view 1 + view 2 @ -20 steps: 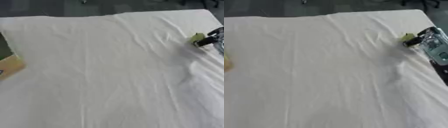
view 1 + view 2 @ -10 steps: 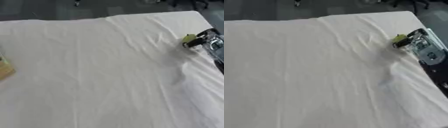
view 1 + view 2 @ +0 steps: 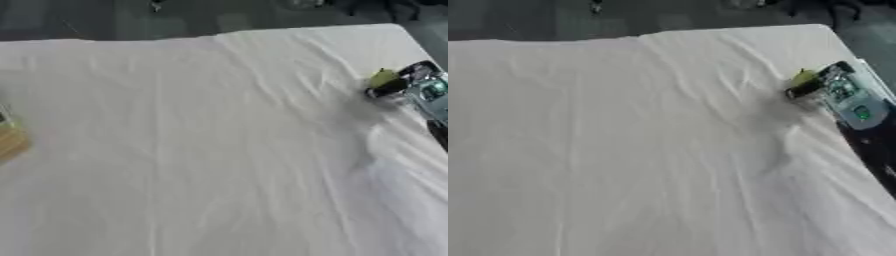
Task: Pick up the objects with one hand, pass them to the other hand, and then place them into the box on the other side of the table.
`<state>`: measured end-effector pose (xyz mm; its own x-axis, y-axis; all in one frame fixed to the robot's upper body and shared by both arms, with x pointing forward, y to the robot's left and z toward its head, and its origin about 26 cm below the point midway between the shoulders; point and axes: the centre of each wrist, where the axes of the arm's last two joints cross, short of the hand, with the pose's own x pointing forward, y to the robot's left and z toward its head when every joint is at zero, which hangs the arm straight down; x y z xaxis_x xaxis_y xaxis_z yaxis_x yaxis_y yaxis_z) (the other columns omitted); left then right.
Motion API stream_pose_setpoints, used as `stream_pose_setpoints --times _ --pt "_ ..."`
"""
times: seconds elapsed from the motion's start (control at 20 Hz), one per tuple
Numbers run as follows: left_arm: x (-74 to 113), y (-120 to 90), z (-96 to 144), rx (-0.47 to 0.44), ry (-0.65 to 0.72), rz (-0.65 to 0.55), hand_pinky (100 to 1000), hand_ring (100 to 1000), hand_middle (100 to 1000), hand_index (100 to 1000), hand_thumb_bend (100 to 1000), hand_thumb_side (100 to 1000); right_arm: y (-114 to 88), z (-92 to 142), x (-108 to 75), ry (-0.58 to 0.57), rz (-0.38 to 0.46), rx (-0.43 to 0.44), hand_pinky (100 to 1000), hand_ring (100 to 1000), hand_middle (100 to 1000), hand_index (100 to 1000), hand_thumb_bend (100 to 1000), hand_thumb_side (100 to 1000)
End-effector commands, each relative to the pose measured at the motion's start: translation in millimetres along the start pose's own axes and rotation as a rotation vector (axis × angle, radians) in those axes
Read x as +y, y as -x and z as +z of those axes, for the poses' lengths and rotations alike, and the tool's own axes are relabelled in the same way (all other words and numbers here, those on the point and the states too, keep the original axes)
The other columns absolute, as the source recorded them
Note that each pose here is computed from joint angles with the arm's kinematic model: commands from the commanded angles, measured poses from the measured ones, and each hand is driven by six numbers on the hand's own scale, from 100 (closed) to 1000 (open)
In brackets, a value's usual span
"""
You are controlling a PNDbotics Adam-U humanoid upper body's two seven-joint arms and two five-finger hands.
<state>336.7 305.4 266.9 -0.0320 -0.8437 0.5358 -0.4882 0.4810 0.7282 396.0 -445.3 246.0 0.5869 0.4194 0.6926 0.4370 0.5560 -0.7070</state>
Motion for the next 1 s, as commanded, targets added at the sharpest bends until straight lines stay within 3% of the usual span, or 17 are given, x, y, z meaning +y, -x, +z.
stream_pose_setpoints --times 0.05,0.2,0.45,1.0 --pt "14.2 -6 -3 -0.027 -0.035 -0.006 611 694 658 786 100 646 -2 -3 -13.8 0.098 0.014 0.066 866 774 712 770 424 100" --pt "13.5 -5 -3 -0.024 -0.031 -0.008 611 694 659 786 100 647 -3 -2 -14.4 0.115 0.010 0.064 866 762 680 742 268 100" --pt "13.2 -4 -2 -0.022 -0.030 -0.011 612 694 659 786 100 643 -4 2 -15.5 0.122 0.001 0.051 869 748 630 705 100 100" --pt "11.3 -1 -2 -0.015 -0.022 -0.032 614 697 662 788 100 631 -8 12 -18.9 0.119 -0.023 0.012 866 726 575 672 100 100"
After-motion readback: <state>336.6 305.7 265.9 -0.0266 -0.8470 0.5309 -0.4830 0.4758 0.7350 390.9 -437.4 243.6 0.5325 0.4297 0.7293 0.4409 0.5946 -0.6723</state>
